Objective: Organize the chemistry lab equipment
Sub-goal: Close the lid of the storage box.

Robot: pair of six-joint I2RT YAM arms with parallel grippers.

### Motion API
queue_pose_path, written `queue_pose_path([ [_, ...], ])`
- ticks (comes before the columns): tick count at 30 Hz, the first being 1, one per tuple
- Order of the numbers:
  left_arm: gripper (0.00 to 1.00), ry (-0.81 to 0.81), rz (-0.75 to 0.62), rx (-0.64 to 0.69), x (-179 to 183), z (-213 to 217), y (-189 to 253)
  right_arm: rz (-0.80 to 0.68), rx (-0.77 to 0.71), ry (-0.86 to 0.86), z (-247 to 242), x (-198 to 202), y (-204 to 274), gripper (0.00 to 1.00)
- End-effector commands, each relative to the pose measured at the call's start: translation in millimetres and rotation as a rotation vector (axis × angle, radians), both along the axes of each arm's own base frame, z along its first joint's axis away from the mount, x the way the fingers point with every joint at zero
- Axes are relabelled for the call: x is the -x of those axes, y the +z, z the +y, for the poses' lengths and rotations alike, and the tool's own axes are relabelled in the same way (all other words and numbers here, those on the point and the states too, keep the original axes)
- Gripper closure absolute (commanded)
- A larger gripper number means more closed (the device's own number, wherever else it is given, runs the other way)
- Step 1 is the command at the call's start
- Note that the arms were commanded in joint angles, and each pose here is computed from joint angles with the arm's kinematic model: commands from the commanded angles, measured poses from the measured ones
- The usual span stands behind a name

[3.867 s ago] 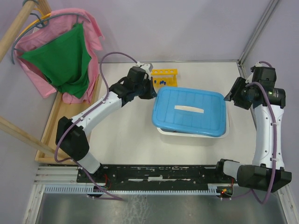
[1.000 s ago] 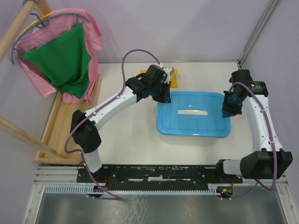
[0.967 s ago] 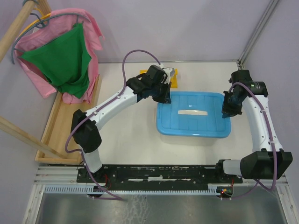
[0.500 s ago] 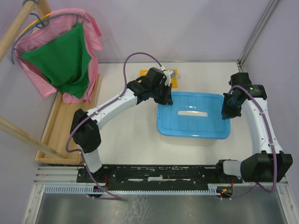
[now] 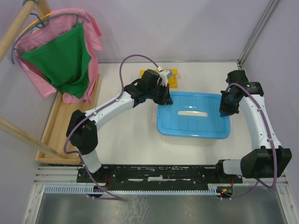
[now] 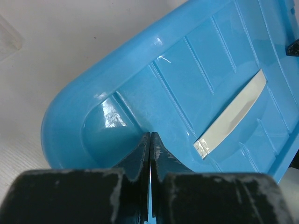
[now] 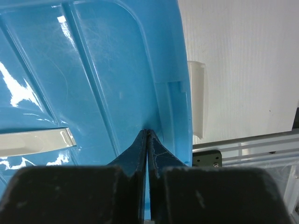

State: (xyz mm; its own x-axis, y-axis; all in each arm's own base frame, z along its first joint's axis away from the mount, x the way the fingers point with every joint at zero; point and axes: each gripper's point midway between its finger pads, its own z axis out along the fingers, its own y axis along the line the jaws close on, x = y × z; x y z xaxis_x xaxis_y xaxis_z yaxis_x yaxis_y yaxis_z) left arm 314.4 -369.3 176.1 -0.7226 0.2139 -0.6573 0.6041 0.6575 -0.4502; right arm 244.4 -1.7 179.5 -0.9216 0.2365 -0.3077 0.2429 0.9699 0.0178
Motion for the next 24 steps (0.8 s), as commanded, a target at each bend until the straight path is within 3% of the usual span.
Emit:
queue_pose_path([
  [1,0.97,0.089,0.277,-0.395,29,64,-130,0.244,0.052,0.009,-6,23,-51,0.94],
  [6,0.97,0.133,0.136,-0.315,10,60,-85,0.089,-0.018,0.015,7,3,-24,0.89],
  [8,0.97,0.151,0.06,-0.271,2,61,-55,-0.003,-0.07,0.024,16,-7,-5,0.81],
  [11,0.87,0.193,-0.035,-0.181,-9,68,-3,-0.132,-0.108,0.028,23,-19,26,0.64],
  [13,0.78,0.261,-0.079,-0.128,-20,85,24,-0.198,-0.073,0.0,16,-23,42,0.57],
  [15,0.75,0.347,-0.097,-0.091,-32,113,39,-0.235,-0.013,-0.042,4,-23,52,0.49],
  [20,0.72,0.502,-0.045,-0.155,-48,190,23,-0.21,0.183,-0.194,-38,-13,58,0.49],
  [24,0.66,0.49,0.071,-0.114,-36,211,-11,-0.134,0.258,-0.284,-73,-3,47,0.37],
])
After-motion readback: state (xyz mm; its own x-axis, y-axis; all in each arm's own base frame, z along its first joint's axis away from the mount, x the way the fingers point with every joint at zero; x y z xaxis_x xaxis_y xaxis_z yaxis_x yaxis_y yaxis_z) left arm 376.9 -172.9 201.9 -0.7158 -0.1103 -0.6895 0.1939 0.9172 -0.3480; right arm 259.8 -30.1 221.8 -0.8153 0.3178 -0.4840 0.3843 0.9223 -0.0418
